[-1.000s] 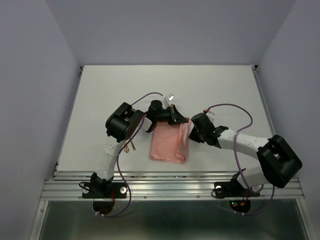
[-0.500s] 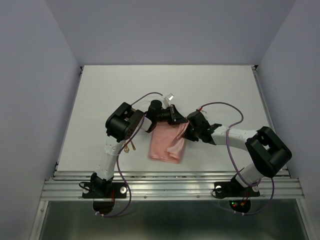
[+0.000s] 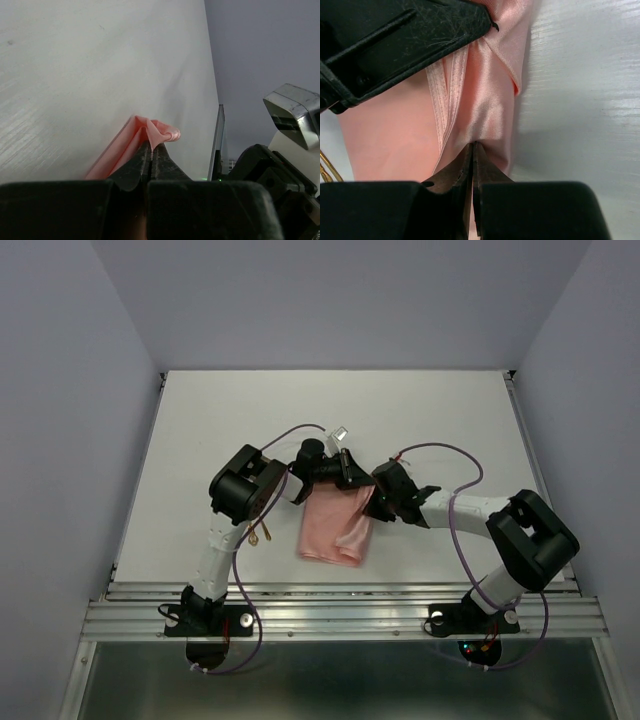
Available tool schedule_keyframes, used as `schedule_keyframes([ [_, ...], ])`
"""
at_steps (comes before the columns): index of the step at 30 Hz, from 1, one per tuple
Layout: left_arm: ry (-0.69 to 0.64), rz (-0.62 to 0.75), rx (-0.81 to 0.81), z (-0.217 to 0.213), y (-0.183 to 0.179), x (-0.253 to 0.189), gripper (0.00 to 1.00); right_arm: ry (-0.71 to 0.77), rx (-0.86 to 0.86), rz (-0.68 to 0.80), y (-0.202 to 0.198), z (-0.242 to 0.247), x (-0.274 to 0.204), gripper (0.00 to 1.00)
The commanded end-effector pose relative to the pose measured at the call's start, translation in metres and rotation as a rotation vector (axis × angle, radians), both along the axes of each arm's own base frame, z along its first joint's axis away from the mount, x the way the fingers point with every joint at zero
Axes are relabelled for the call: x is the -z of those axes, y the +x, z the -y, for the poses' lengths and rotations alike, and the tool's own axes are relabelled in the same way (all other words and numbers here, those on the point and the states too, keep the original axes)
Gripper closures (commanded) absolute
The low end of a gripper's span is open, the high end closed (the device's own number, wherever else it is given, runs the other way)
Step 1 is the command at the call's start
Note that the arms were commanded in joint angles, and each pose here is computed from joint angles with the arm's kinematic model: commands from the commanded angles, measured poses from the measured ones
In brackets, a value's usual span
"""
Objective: Fold the napkin into a case and place the utensils inside
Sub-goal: Fold the 2/3-rectangle-folded napkin at the center of the board.
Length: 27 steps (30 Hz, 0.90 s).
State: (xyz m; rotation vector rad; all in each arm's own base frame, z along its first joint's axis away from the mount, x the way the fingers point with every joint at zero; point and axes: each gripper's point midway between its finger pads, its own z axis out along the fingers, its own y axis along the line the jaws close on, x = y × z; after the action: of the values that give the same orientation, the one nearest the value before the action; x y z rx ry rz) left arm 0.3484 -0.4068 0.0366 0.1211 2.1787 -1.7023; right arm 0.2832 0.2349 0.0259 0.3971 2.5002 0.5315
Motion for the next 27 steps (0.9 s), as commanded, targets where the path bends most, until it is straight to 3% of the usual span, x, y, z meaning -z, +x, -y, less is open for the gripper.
schedule_keyframes([
  [1,-0.039,0.126,0.014,0.0,0.003,-0.052,0.96,-0.005,-0.008,-0.004,0.0,0.002,0.008,0.93],
  [4,-0.032,0.148,0.016,0.001,0.004,-0.062,0.82,-0.017,-0.019,-0.043,-0.01,0.006,0.021,0.93],
  [6,-0.019,0.155,0.017,0.001,0.005,-0.065,0.79,-0.026,-0.015,-0.055,-0.014,0.009,0.026,0.94],
  [8,-0.012,0.163,0.013,0.001,0.008,-0.069,0.69,-0.03,-0.007,-0.055,-0.015,0.011,0.027,0.93],
  [9,-0.005,0.17,0.014,0.001,0.008,-0.071,0.59,-0.033,-0.006,-0.057,-0.016,0.012,0.028,0.94],
  [10,-0.002,0.172,0.014,0.001,0.008,-0.072,0.59,-0.036,-0.004,-0.057,-0.016,0.013,0.029,0.94],
  [11,0.008,0.167,0.009,0.0,0.009,-0.073,0.51,-0.039,-0.006,-0.059,-0.017,0.014,0.03,0.93],
  [13,0.015,0.189,0.004,0.0,0.01,-0.08,0.46,-0.043,-0.002,-0.061,-0.017,0.015,0.031,0.94],
  [19,0.049,0.242,-0.048,-0.011,0.022,-0.106,0.45,-0.049,-0.003,-0.075,-0.021,0.017,0.036,0.94],
  [20,0.064,0.261,-0.092,-0.028,0.034,-0.121,0.45,-0.053,-0.004,-0.079,-0.024,0.019,0.037,0.94],
  [24,0.122,0.252,-0.127,-0.046,0.04,-0.118,0.35,-0.05,-0.021,-0.083,-0.025,0.017,0.037,0.94],
  [27,0.217,0.22,-0.168,-0.059,0.041,-0.106,0.37,-0.046,-0.044,-0.078,-0.025,0.014,0.033,0.94],
])
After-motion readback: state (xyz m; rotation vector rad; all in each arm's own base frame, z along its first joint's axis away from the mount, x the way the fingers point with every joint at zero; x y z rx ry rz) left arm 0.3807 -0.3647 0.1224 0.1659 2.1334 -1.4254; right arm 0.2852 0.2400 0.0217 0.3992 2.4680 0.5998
